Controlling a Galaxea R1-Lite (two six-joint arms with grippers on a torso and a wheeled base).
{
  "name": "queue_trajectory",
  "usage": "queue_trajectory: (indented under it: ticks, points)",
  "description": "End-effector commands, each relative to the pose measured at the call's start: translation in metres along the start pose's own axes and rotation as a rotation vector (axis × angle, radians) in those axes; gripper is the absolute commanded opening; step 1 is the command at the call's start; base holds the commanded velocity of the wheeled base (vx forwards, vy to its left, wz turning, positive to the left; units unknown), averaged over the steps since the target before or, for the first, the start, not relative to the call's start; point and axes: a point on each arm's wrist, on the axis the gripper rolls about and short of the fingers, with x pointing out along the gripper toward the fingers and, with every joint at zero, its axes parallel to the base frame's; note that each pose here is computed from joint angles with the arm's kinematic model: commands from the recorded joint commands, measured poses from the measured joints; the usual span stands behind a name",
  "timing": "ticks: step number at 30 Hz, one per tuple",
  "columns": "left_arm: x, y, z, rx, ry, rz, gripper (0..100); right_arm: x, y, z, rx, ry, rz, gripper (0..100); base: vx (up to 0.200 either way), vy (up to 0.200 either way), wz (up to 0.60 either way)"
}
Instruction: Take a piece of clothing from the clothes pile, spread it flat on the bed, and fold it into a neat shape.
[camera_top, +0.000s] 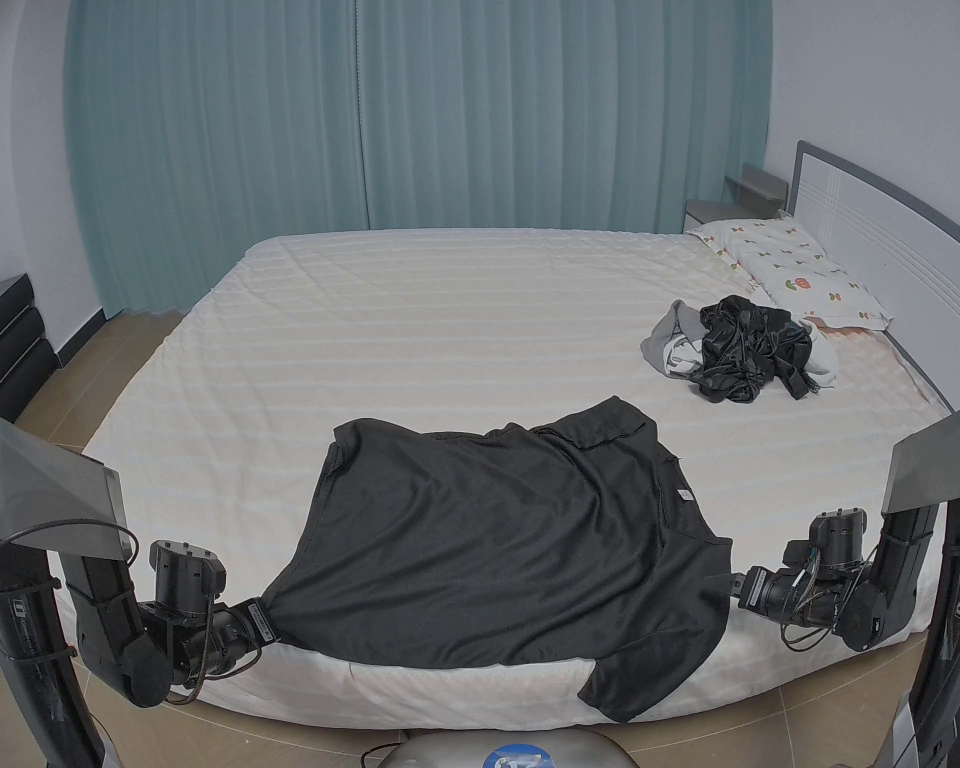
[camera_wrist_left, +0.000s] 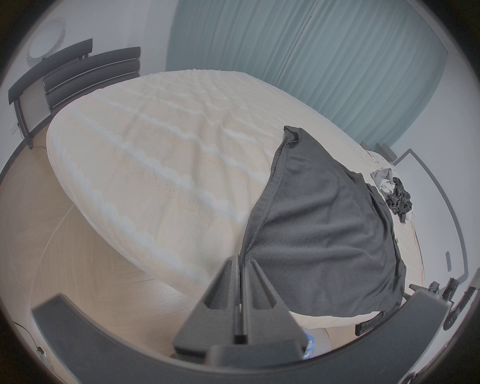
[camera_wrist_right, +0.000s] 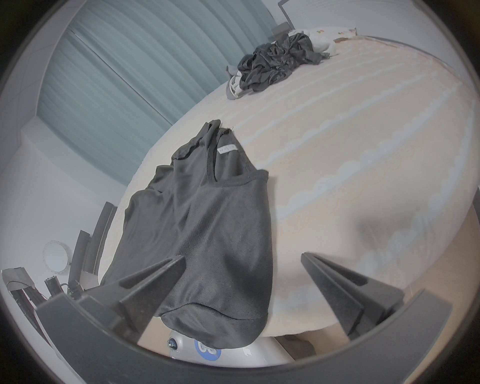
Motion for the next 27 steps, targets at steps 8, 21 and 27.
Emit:
queue_trajectory:
  ticks: [8,21,27]
  points:
    - [0.002,0.001,-0.001,-0.002,0.008,0.008,0,-0.001,-0.008,-0.005,0.010,0.005,-0.023,0,0.000,0.000,0.00]
    - [0.002,0.005,-0.007,0.010,0.037,0.028,0,-0.042,-0.030,0.002,-0.066,-0.042,-0.112,0,0.000,0.000,0.00]
    - [0.001,0.007,-0.013,0.021,0.067,0.043,0,-0.048,-0.037,0.000,-0.112,-0.036,-0.140,0,0.000,0.000,0.00]
